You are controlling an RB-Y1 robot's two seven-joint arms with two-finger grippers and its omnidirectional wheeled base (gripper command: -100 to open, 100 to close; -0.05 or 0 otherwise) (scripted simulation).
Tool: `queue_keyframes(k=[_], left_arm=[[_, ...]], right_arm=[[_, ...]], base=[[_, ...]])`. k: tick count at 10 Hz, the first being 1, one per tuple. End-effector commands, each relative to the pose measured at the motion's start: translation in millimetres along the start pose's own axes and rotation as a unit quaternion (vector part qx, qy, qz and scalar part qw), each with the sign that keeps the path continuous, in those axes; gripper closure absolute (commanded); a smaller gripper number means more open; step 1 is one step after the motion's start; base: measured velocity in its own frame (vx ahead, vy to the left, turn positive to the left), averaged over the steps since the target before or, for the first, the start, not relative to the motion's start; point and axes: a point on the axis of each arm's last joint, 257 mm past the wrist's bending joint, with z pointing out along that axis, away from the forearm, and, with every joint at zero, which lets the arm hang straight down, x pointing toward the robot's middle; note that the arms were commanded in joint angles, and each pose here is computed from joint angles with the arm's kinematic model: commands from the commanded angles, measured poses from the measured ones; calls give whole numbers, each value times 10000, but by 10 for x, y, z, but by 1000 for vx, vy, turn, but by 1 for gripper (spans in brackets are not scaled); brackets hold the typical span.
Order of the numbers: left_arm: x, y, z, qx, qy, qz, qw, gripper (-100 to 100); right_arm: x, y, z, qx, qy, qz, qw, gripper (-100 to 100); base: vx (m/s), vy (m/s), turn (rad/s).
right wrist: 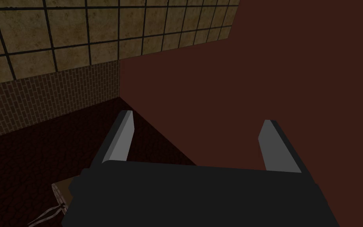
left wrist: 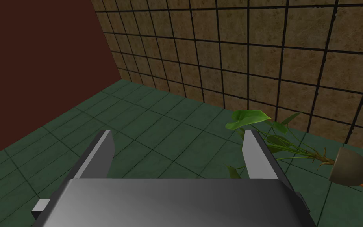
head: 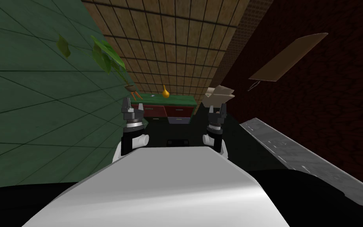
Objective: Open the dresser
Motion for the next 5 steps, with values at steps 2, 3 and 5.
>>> queue_keyframes(k=[2, 3, 5], left_arm=[[0, 0, 0, 0, 0, 0, 10000, 0], [0, -1, 0, 1, 0, 0, 10000, 0], [0, -1, 0, 1, 0, 0, 10000, 0]], right_arm=[[0, 0, 0, 0, 0, 0, 10000, 0], [0, 1, 0, -1, 0, 0, 10000, 0], [0, 1, 0, -1, 0, 0, 10000, 0]], base=[[0, 0, 0], [0, 0, 0], [0, 0, 0]])
